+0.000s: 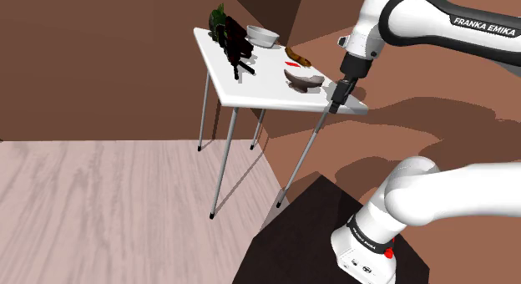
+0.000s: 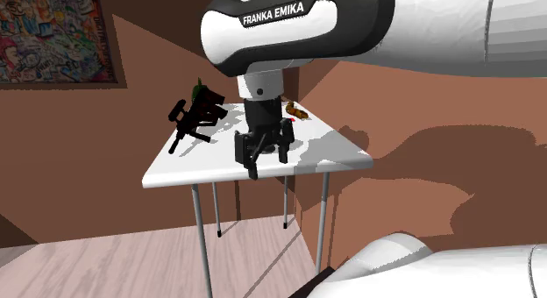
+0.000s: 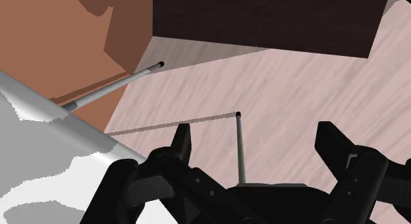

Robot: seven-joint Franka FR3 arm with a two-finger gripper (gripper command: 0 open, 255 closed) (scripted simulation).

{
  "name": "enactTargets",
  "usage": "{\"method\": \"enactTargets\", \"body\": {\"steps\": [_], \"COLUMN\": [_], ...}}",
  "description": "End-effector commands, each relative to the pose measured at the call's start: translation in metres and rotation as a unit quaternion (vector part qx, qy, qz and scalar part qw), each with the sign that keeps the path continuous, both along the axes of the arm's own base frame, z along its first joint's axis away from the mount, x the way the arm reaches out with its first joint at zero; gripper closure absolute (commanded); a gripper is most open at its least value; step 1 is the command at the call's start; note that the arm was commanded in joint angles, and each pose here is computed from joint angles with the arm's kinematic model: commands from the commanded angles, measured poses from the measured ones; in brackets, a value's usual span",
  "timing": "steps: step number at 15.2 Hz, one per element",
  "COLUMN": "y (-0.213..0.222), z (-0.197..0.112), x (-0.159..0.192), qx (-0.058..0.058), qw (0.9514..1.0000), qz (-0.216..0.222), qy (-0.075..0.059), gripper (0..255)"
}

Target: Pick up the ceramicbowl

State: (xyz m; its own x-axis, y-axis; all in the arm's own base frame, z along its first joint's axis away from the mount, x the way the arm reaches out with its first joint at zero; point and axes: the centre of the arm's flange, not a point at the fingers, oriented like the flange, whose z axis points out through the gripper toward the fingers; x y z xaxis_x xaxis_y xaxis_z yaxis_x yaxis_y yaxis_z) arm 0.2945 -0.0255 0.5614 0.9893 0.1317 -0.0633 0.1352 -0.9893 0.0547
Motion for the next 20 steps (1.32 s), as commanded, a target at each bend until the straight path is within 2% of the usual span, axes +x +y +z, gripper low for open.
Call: {"method": "enactTargets", "body": {"steps": [1, 4, 8, 11, 15, 16, 20], "y": [0.000, -0.006, -0.009, -0.008, -0.003, -0.001, -0.001], "z": [0.000, 0.006, 0.017, 0.026, 0.040, 0.042, 0.021], "x": [0.000, 0.027, 0.062, 0.088, 0.122, 0.128, 0.128], "qx": [0.000, -0.038, -0.090, -0.128, -0.177, -0.186, -0.186], "qw": [1.0000, 0.9983, 0.9905, 0.9806, 0.9621, 0.9584, 0.9584], "qz": [0.000, 0.039, 0.091, 0.129, 0.180, 0.188, 0.188], "qy": [0.000, -0.022, -0.052, -0.074, -0.102, -0.107, -0.107], "gripper": [0, 0, 0, 0, 0, 0, 0]}}
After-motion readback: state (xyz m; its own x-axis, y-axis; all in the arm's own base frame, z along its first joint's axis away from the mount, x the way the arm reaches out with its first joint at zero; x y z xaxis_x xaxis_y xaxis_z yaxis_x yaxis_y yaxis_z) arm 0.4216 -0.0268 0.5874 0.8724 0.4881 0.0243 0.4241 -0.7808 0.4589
